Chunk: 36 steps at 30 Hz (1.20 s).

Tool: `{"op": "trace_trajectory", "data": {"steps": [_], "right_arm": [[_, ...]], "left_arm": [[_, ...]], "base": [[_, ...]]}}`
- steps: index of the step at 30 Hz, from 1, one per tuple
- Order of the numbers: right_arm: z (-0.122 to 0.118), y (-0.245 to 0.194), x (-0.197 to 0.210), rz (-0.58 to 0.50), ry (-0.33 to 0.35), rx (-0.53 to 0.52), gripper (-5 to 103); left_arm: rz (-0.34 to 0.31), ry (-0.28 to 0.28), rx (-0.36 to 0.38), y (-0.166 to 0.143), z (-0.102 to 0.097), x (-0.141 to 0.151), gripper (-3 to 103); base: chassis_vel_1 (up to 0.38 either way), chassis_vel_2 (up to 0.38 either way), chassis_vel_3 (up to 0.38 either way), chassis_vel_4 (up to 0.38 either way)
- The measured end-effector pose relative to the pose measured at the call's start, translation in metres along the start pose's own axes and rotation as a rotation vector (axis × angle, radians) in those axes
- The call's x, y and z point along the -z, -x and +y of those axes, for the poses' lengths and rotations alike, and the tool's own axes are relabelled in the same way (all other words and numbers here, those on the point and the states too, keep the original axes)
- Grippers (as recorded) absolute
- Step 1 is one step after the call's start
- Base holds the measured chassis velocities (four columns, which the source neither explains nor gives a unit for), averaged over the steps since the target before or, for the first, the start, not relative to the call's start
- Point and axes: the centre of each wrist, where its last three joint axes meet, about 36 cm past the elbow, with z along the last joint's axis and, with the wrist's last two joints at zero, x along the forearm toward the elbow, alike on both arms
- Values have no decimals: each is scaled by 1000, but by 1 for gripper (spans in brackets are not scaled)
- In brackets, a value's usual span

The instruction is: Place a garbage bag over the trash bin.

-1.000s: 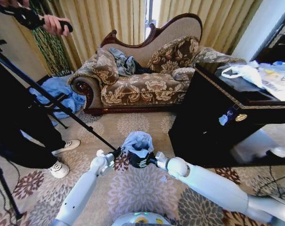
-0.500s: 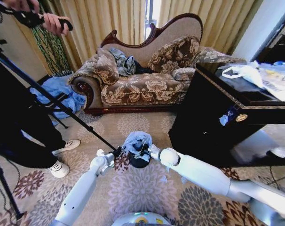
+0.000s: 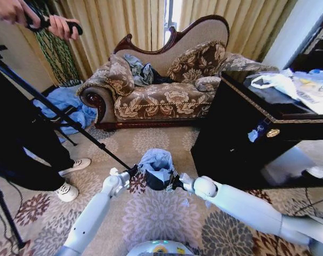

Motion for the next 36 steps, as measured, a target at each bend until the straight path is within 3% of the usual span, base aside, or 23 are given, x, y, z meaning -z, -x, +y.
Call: {"op": "trace_trajectory", "data": {"steps": [19, 32, 36], "right_arm": [[21, 20, -7, -9, -4, 30, 93], [48, 43, -18, -19, 16, 44, 90], [52, 49, -24, -14, 22, 44, 94]], "left_arm": [[-1, -5, 9, 2, 3, 0, 0], [-18, -1, 25, -2, 9, 9, 0], [-19, 2, 36, -4, 14, 9, 0]], "base": [[0, 0, 0, 0], [0, 0, 0, 0], [0, 0, 0, 0]]}}
